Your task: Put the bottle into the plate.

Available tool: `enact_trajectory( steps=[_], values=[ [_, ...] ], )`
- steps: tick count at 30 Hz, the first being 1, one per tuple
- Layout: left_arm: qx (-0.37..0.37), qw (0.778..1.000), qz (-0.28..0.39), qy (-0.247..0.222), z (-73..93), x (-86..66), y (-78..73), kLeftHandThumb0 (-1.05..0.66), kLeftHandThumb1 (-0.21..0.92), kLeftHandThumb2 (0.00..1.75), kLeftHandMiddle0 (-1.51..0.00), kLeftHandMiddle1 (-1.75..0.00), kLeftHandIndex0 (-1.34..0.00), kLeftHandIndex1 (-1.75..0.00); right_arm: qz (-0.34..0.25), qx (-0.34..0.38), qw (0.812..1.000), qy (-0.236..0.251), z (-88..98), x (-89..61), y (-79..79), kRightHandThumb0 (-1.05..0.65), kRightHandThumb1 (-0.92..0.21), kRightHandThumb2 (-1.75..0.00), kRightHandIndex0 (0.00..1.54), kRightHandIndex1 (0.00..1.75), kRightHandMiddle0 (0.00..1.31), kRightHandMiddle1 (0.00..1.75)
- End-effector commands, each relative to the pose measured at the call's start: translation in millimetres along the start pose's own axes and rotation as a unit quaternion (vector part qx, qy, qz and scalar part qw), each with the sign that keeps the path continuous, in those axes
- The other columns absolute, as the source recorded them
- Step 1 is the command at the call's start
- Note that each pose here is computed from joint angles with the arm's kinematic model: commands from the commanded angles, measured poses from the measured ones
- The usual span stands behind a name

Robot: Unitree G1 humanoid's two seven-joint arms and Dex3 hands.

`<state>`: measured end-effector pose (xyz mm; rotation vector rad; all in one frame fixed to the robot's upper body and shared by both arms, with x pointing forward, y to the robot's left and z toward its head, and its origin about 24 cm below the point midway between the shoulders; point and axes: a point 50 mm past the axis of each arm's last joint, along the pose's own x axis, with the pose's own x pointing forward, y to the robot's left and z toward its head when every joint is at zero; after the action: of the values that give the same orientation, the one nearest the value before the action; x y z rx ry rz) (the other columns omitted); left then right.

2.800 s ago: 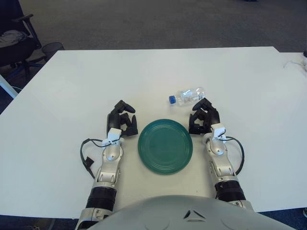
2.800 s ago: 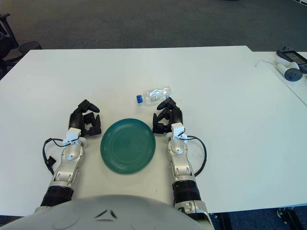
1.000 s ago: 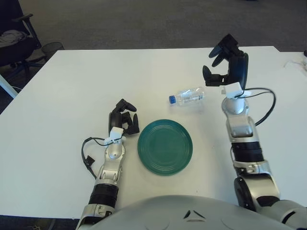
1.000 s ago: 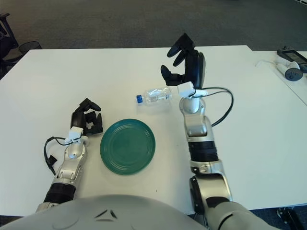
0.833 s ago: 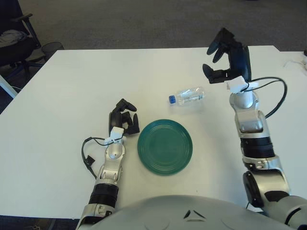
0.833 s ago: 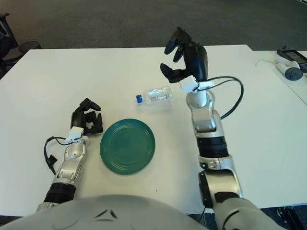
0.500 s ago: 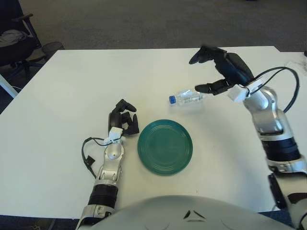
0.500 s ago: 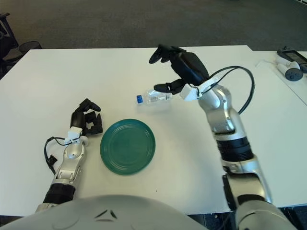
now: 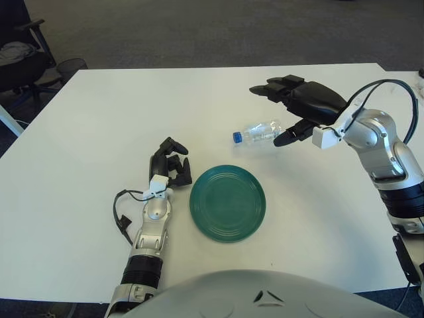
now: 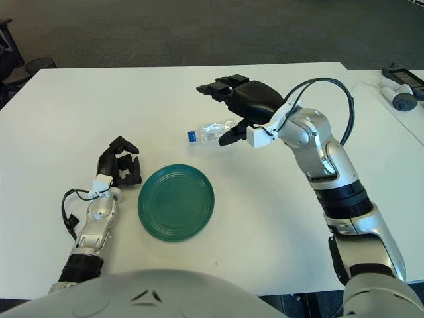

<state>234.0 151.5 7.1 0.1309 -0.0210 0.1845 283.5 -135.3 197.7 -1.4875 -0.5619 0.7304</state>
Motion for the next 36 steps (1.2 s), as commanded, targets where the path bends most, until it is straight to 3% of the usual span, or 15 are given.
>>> enact_trajectory(
  steps=[1, 6, 14, 20, 24, 36],
  values=[
    [0.017, 0.998, -0.005, 0.054, -20.7, -9.6, 0.6, -0.54, 0.13, 1.54, -1.25, -1.75, -0.76, -1.75, 0.024, -0.035, 0.999, -0.008, -1.2, 2.5, -5.0, -1.05, -0.92, -0.15, 0.0, 0.0, 0.0, 0.0],
    [0.027, 0.998, 0.001, 0.048, -20.1, -7.6, -2.1, -0.55, 0.12, 1.55, -1.26, -1.75, -0.77, -1.75, 0.061, -0.058, 0.996, -0.023, -7.8, 17.5, 8.4, -1.05, -0.92, -0.21, 0.0, 0.0, 0.0, 0.0],
    [0.034, 0.998, 0.002, 0.046, -18.3, -5.1, -3.6, -0.56, 0.1, 1.58, -1.27, -1.75, -0.79, -1.75, 0.077, -0.09, 0.993, -0.029, -15.7, 26.2, 16.3, -1.05, -0.92, -0.22, 0.0, 0.0, 0.0, 0.0],
    [0.031, 0.999, -0.002, 0.043, -21.8, -3.2, -1.8, -0.56, 0.1, 1.58, -1.27, -1.75, -0.79, -1.75, 0.075, -0.086, 0.993, -0.018, -23.3, 33.2, 20.5, -1.05, -0.92, -0.21, 0.0, 0.0, 0.0, 0.0],
    [0.031, 0.999, -0.001, 0.042, -21.3, -1.6, -3.6, -0.56, 0.1, 1.58, -1.27, -1.75, -0.79, -1.75, 0.08, -0.064, 0.995, 0.017, -43.7, 52.9, 39.9, -1.05, -0.92, -0.19, 0.0, 0.0, 0.0, 0.0],
    [0.031, 0.999, -0.004, 0.039, -18.9, 0.4, -3.7, -0.55, 0.12, 1.56, -1.28, -1.75, -0.77, -1.75, 0.069, -0.067, 0.995, 0.033, -52.5, 69.0, 50.2, -1.05, -0.92, -0.15, 0.0, 0.0, 0.0, 0.0]
  ],
)
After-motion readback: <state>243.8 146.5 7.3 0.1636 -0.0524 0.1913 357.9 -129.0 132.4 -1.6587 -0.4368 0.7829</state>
